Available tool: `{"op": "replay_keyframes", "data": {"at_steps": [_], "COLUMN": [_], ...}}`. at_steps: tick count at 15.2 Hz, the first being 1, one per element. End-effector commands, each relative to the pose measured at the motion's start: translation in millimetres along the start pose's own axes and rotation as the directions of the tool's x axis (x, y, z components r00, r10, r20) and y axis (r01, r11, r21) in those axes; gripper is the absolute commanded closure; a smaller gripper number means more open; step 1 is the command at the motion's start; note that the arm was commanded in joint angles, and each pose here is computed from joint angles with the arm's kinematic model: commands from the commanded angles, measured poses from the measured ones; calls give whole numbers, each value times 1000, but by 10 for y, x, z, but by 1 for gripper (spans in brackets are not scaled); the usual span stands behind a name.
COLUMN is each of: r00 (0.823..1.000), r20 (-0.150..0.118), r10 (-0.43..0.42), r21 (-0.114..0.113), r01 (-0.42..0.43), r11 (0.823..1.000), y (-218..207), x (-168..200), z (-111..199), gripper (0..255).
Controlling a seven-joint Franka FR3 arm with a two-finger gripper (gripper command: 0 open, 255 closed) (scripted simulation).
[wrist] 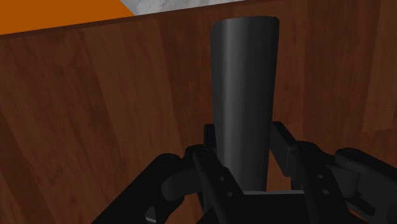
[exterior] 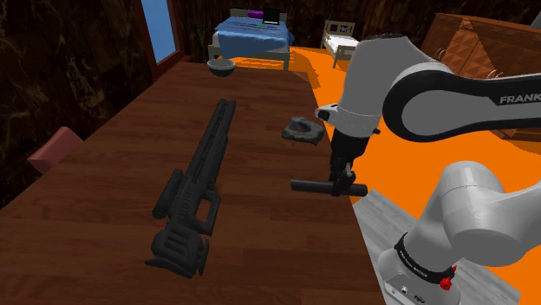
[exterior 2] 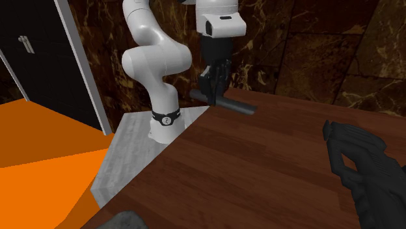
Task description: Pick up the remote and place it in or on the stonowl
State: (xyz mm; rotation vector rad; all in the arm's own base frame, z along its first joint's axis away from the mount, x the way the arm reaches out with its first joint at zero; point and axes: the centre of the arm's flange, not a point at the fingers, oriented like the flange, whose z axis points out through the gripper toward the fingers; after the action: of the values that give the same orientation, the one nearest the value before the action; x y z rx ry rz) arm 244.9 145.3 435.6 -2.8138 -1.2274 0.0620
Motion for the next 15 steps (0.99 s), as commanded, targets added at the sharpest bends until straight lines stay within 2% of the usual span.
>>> {"op": "replay_keyframes", "data": {"at_steps": [1, 9, 15], "r00": [1000, 1000, 1000], "r20": [0, 0, 0], "r10": [0, 0, 0], "r21": [0, 0, 0], "r01": [0, 0, 0], "r11": [1000, 1000, 1000], "y": [-8, -42, 744], "x": [-5, -9, 79], "z": [-111, -522, -569], "gripper": [255, 255, 255]}}
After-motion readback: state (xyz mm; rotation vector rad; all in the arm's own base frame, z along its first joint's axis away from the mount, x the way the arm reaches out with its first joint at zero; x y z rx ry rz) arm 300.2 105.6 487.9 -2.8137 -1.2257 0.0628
